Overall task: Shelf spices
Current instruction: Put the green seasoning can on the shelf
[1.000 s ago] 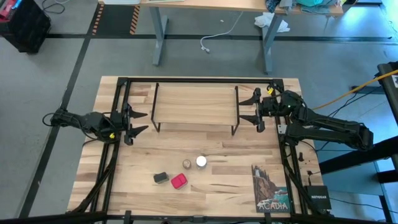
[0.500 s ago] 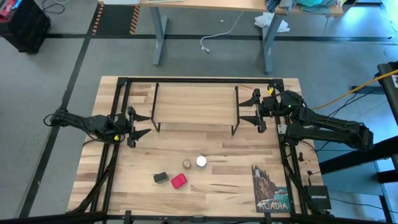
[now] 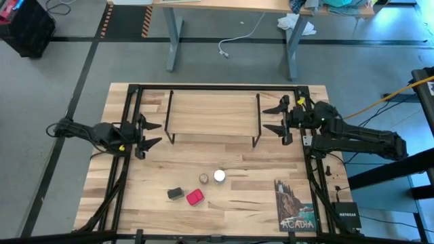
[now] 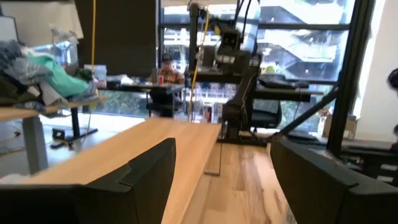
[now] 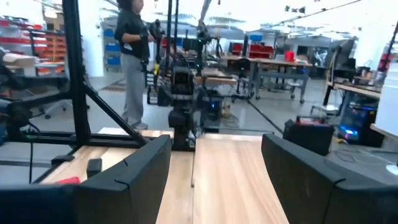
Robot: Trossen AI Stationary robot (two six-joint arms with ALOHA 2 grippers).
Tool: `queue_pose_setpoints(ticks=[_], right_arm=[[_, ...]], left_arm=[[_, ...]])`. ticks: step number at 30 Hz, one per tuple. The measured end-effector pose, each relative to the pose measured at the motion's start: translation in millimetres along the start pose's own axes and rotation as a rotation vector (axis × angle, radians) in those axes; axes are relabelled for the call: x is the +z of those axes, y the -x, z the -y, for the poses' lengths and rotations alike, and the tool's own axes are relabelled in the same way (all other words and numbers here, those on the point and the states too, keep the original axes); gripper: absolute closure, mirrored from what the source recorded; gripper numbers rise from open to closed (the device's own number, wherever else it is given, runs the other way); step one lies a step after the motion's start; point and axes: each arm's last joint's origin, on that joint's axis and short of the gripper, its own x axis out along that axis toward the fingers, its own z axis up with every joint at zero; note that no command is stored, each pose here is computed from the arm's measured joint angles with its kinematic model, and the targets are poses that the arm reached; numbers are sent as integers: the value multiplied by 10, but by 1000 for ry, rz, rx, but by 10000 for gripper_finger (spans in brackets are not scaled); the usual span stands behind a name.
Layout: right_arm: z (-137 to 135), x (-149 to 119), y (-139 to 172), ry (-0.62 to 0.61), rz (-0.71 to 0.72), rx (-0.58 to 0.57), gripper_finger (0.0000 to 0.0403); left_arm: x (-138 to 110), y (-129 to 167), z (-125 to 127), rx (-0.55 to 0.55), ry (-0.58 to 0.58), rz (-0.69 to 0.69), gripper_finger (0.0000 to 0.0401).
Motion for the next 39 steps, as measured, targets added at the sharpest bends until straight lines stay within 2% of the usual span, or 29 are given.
queue_pose_setpoints(ticks=[6, 14, 21, 24, 32, 39], right_arm=[[-20, 59, 75, 11, 38, -2, 143], [-37, 151, 149, 39, 113, -5, 143], [-55, 178, 159, -125, 136, 60, 143], [-54, 177, 159, -155, 135, 62, 143], [-66, 181, 159, -224, 132, 107, 143], [-70, 218, 137, -272, 168, 160, 143]], left_arm=[[234, -77, 35, -15, -43, -14, 146], [466, -329, 150, -10, -109, -98, 146], [728, -560, 255, -12, -169, -116, 146], [797, -630, 288, -13, -175, -121, 146], [755, -759, 381, -102, -153, -162, 146], [706, -847, 435, -135, -145, -167, 146]])
